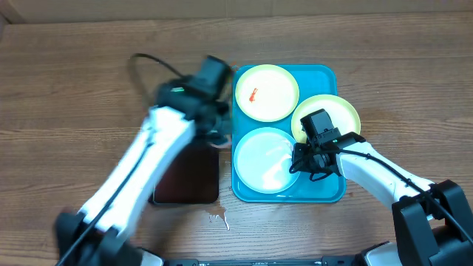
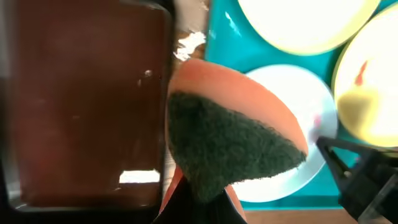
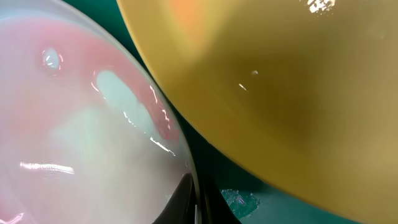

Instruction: Clean dirty plates on tray and stack at the side

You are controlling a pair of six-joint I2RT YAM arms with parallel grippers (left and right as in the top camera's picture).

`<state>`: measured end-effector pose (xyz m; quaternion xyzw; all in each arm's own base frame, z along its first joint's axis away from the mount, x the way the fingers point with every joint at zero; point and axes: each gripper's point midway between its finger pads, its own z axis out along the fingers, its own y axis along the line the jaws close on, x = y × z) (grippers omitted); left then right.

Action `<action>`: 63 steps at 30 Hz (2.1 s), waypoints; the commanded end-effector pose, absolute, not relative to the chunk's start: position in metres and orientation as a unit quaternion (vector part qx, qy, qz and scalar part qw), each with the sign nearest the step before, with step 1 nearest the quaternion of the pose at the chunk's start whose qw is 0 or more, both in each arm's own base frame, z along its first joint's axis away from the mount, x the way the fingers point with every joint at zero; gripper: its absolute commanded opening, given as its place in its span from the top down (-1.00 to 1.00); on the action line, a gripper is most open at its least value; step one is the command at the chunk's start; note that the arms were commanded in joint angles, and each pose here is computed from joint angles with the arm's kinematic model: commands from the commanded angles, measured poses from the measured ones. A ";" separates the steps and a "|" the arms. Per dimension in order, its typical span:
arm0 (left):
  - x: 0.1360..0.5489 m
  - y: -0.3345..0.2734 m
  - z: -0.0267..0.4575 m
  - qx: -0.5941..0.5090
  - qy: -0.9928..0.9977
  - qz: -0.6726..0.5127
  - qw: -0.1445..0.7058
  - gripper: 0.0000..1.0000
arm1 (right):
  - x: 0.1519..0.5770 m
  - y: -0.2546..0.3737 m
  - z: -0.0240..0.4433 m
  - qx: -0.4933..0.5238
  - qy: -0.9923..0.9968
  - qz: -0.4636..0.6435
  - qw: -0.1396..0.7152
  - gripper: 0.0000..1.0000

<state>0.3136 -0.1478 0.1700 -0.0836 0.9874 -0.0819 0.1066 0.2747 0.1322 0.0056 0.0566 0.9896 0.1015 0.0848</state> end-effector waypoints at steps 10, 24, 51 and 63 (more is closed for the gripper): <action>0.288 -0.038 0.098 -0.182 0.983 0.003 0.023 0.91 | 0.273 0.117 -0.002 0.063 0.992 0.062 0.085 0.92; 0.284 -0.051 0.051 -0.151 0.988 -0.036 0.002 -0.08 | 0.270 0.115 0.005 0.063 0.994 0.055 0.073 0.92; 0.318 0.014 0.293 -0.244 0.934 -0.118 0.233 -0.99 | 0.329 0.299 0.211 -0.209 0.894 0.042 0.395 0.92; 0.308 0.028 0.286 -0.256 0.939 -0.073 0.220 -1.00 | 0.306 0.325 0.221 -0.217 0.840 -0.093 0.488 0.92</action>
